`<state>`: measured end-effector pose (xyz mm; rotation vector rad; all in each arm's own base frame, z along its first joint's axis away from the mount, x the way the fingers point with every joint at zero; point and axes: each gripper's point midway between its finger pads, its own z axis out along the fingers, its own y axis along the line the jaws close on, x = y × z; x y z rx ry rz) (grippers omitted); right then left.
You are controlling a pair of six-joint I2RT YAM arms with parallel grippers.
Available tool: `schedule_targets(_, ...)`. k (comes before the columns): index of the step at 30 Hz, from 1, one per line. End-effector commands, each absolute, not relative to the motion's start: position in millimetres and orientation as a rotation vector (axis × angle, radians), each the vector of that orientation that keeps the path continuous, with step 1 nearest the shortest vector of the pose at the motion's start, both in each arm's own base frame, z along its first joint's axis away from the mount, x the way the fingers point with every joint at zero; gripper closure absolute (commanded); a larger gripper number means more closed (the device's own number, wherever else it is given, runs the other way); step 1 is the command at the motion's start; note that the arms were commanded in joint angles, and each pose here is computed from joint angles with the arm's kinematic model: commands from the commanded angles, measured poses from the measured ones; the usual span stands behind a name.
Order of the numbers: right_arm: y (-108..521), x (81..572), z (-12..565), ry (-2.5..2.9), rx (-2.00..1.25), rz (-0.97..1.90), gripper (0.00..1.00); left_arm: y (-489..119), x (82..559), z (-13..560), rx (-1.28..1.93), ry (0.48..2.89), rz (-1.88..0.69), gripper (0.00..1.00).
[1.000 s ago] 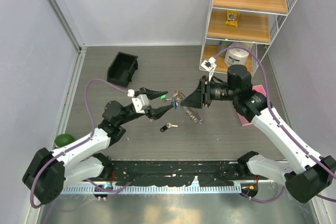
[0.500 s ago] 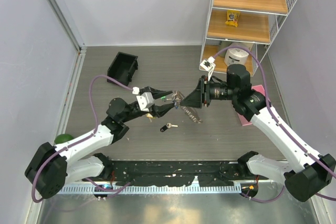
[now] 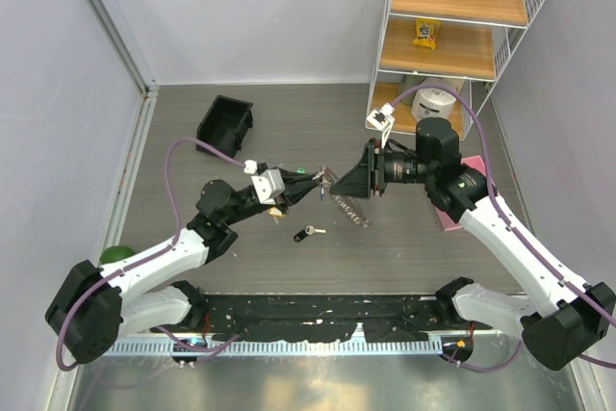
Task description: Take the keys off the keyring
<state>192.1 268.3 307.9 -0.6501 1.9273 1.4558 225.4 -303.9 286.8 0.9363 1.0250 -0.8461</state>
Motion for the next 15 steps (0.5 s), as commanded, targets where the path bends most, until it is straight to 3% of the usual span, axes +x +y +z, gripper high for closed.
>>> schedule_targets(1, 267.4, 191.3, 324.7, 1.838, -0.675, 1.453, 0.70, -301.5, 225.8, 315.2, 0.907, 0.953, -0.814, 0.93)
schedule_targets(2, 267.0, 191.1, 323.4, 1.841, -0.670, 1.447, 0.69, -299.7, 225.5, 314.2, 0.906, 0.961, -0.805, 1.00)
schedule_targets(15, 250.5, 209.0, 270.4, 1.953, -0.566, 1.251, 0.70, -266.8, 227.9, 296.4, 0.896, 1.085, -0.632, 1.00)
